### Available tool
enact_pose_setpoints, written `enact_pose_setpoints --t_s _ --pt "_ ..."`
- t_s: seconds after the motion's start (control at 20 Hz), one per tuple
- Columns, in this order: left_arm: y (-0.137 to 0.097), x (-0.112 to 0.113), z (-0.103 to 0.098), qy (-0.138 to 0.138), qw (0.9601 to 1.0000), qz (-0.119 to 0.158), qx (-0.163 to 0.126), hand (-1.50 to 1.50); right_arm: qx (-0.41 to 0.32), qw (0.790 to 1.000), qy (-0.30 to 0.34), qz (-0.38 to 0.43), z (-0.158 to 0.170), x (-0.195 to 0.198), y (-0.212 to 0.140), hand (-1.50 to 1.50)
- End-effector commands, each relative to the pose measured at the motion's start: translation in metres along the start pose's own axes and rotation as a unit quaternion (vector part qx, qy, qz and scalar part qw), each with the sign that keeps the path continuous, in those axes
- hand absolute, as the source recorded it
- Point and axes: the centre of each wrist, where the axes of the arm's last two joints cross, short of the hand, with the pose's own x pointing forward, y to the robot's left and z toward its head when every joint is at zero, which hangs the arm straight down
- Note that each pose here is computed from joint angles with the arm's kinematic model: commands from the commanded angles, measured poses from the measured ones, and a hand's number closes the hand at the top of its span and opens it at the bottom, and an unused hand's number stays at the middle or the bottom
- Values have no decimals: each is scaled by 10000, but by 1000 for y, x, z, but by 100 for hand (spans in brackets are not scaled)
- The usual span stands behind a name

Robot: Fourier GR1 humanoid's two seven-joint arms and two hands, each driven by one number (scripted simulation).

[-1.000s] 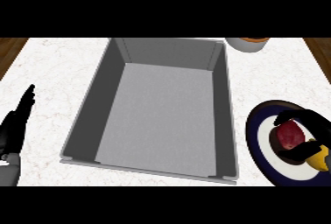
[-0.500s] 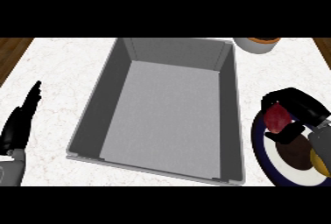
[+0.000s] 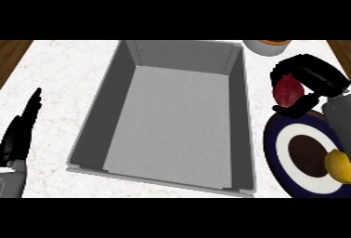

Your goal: Pick the pear from the plate and place it in the cardboard box

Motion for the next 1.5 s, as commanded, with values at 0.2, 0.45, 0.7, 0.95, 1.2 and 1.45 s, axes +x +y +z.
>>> enact_pose_setpoints --t_s 0.2,0.45,0.7,0.95,1.2,1.45 --pt "19 0 4 105 9998 58 143 0 -1087 9858 -1253 -270 -26 25 -37 150" --pt "8 -6 9 102 9999 -40 89 0 -641 9801 -1709 -785 -68 78 -50 150" --pt "-1 -13 8 176 9998 -23 68 0 -638 9739 -1698 -1361 -99 112 -66 150" --pt "9 2 -1 134 9999 -62 79 0 -672 9653 -1568 -1976 -121 157 -63 150" --pt "11 0 14 86 10000 9 26 0 -268 9631 -1264 -2362 -153 202 -37 150" --pt "0 1 -1 64 9999 96 11 0 -100 9631 -1190 -2410 -180 234 -27 150"
